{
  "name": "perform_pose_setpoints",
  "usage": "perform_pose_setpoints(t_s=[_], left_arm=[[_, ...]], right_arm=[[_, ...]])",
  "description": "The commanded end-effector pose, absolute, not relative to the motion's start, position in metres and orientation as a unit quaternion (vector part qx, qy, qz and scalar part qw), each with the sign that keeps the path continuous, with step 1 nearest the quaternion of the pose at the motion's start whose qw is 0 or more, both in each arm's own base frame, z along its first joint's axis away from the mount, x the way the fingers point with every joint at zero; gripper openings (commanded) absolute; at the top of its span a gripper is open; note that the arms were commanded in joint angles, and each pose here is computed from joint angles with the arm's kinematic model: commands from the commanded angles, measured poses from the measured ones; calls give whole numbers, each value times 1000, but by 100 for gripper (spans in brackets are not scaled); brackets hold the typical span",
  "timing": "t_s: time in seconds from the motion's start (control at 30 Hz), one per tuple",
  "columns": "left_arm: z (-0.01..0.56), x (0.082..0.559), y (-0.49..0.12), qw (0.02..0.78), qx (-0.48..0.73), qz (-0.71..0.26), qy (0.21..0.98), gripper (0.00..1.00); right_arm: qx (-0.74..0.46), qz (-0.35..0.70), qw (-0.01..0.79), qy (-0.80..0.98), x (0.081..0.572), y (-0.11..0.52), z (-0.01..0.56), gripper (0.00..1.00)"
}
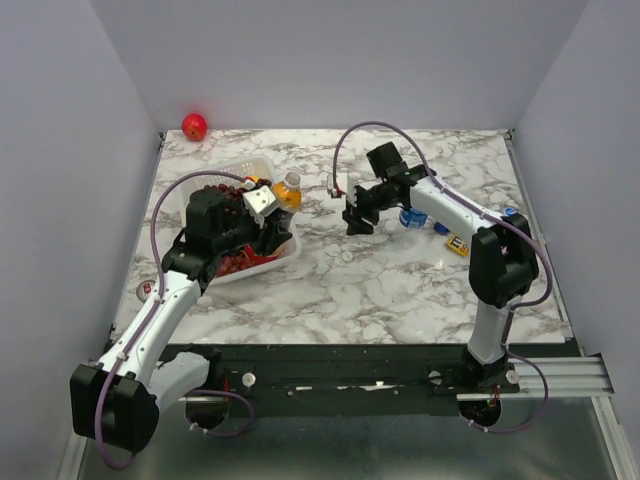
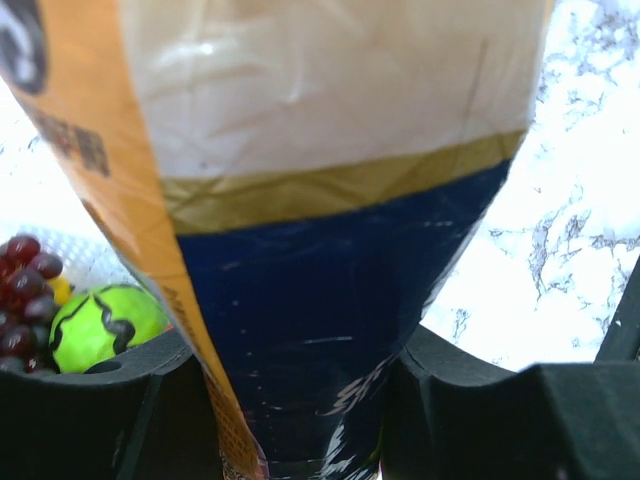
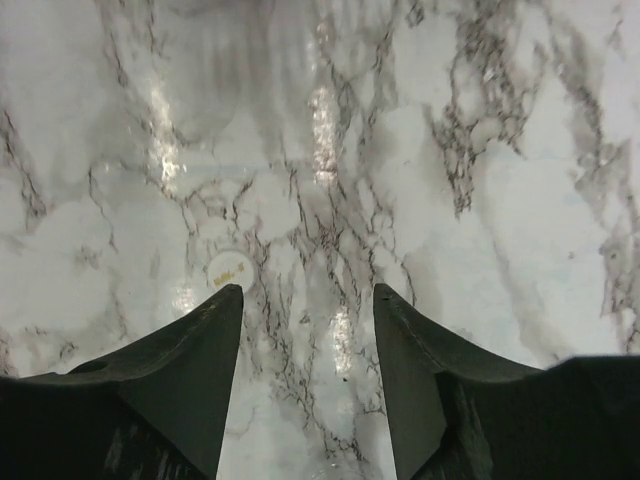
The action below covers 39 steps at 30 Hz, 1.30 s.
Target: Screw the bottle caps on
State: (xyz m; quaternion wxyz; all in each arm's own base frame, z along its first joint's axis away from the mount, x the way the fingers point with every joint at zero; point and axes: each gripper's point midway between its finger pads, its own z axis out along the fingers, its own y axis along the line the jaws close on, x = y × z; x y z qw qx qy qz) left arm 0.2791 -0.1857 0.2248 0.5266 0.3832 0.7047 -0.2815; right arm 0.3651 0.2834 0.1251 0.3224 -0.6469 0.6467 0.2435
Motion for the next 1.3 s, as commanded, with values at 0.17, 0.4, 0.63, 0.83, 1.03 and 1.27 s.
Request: perform_pose_setpoints(t_s=[0.17,0.4,0.63,0.83,1.03,1.27], left_arm=[[226,280,-170,544,327,-290,717,0],[223,283,-167,543,316,-290,722,0],[221,285,-165,543,309,-287,726,0],[219,287,-162,542,302,-287,730,0],[219,289,-161,543,298,-287,730,0],[217,290,-160,543,294,-288,733,0]], right_arm=[[-766,166,232,576,344,264,76,70],[-798,176,205,539,329,278,60,71],[-818,182,177,517,318,283,40,67],[-819,178,168,519,318,287,31,63],[-819,185,157,520,313,290,25,61],[-819,183,151,523,311,290,20,55]])
